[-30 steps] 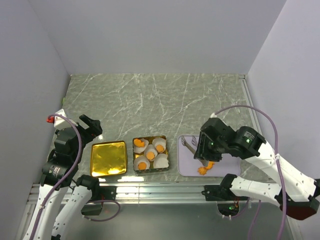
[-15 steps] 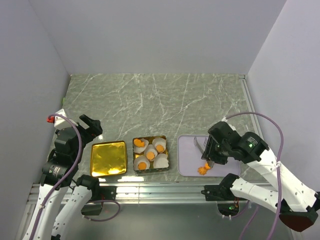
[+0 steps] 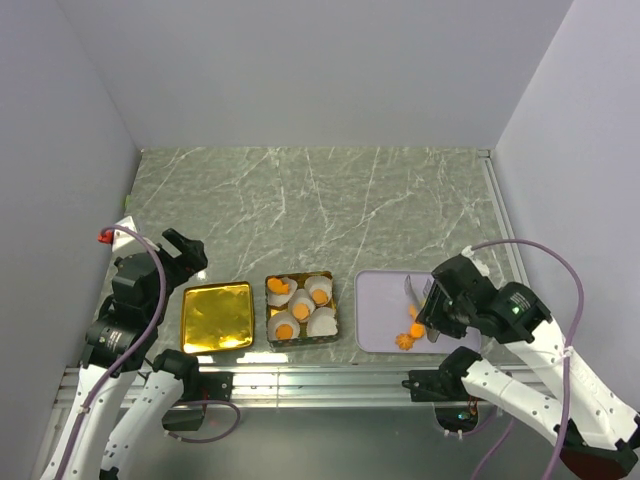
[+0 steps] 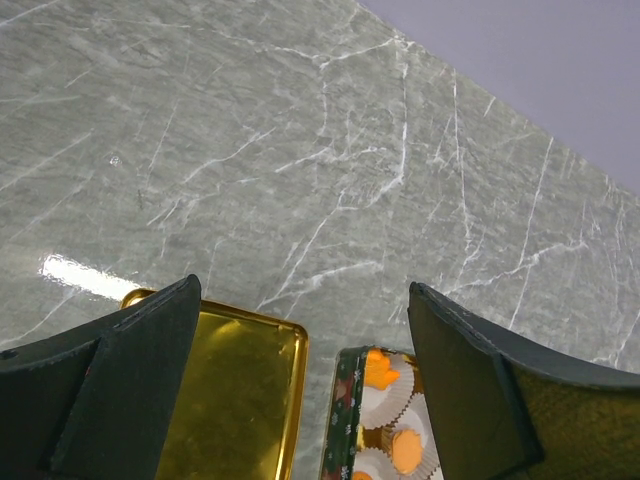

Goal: Pack the cookies

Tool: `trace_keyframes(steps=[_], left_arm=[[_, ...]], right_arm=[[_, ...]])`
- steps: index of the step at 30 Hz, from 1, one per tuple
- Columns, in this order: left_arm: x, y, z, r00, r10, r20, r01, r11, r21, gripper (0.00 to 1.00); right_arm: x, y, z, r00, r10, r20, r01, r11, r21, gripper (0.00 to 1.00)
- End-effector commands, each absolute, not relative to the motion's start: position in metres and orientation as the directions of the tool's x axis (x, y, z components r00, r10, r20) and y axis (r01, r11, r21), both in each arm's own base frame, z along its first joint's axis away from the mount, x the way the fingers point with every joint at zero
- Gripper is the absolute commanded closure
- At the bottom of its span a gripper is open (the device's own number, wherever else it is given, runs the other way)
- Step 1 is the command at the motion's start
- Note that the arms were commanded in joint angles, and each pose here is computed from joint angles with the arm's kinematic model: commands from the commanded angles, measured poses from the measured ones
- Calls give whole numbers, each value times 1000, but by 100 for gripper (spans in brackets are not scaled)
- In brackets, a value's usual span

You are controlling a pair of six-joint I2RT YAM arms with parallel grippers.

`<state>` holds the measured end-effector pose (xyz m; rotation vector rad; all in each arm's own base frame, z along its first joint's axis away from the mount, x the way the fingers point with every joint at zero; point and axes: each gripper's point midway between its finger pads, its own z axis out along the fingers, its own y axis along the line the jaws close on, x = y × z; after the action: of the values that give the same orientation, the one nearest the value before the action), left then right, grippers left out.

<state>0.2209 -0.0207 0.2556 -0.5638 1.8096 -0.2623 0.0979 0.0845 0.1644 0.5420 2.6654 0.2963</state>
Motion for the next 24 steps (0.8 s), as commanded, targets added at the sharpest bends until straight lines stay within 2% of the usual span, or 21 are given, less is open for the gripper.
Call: trace_keyframes(steps=[1,6,24], left_arm=[[225,-21,261,-196,-508,-839,-234,855,-463,9],[224,-22,262,-194,-510,-838,-234,854,-465,9],[224,-22,261,-195,-507,-839,-232,855,-463,9]], right_arm=[[96,65,160,-845,405,-349,375,915,151,54],[113,72,167,-858,366,-361,353,930,104,54],[160,91,148,-887,341,-313,319,940,120,56]])
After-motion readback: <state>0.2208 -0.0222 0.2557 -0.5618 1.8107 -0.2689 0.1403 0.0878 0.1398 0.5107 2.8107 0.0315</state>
